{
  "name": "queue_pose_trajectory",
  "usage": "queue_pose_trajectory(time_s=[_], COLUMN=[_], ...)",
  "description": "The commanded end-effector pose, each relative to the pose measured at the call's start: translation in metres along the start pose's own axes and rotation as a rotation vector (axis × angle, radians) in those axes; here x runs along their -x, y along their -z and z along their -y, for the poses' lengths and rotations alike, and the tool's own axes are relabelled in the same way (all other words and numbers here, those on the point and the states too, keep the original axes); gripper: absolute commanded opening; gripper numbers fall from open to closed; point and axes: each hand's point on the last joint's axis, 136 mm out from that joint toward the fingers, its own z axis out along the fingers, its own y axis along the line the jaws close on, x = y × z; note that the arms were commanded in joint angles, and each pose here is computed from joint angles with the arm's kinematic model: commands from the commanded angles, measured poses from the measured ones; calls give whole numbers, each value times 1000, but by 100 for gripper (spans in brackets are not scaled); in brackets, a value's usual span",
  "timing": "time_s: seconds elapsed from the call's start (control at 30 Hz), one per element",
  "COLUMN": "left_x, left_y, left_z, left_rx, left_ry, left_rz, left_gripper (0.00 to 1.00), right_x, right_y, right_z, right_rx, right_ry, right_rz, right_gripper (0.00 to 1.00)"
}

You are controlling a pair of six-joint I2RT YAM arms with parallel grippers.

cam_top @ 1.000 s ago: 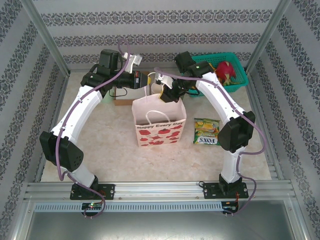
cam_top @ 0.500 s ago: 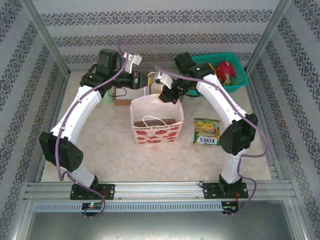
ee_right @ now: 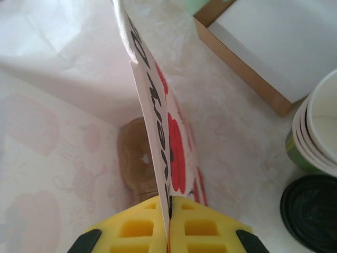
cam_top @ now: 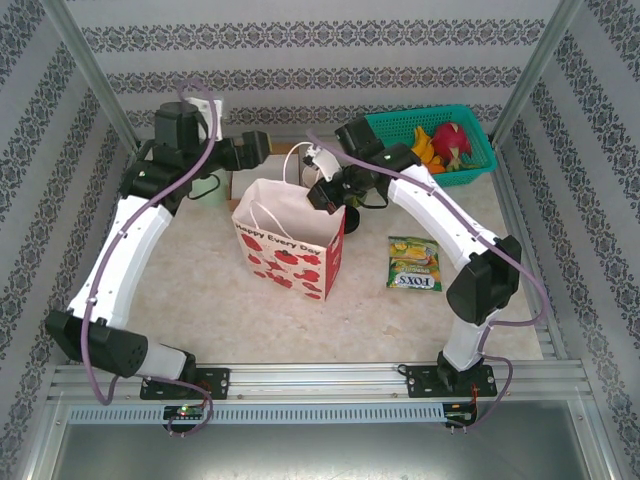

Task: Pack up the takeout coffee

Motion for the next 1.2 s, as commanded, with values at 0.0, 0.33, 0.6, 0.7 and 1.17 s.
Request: queue_pose_trajectory(time_s=[0.0,0.33,0.6,0.7,1.17], left_x=[17,-32,-123,-157,-211], left_y=[35,80,76,68,-10], left_z=[-82,-155,-186,-189,-142], left_rx=[406,642,824,844,631], left_ry=[109,428,632,701,751], left_rz=[154,240,65,-19,-296], left_gripper=[99,100,99,100,100], right_x=[20,28,24,25,21], right_y=[9,7,11,11,-8], right_z=[-2,-13,-8,-5,-1], right_rx=[-81,-240,-362,-363,-345], right_ry=[-127,-337,-443,-500,-619], right_rz=[87,192,268,319,344], right_gripper=[0,0,0,0,0])
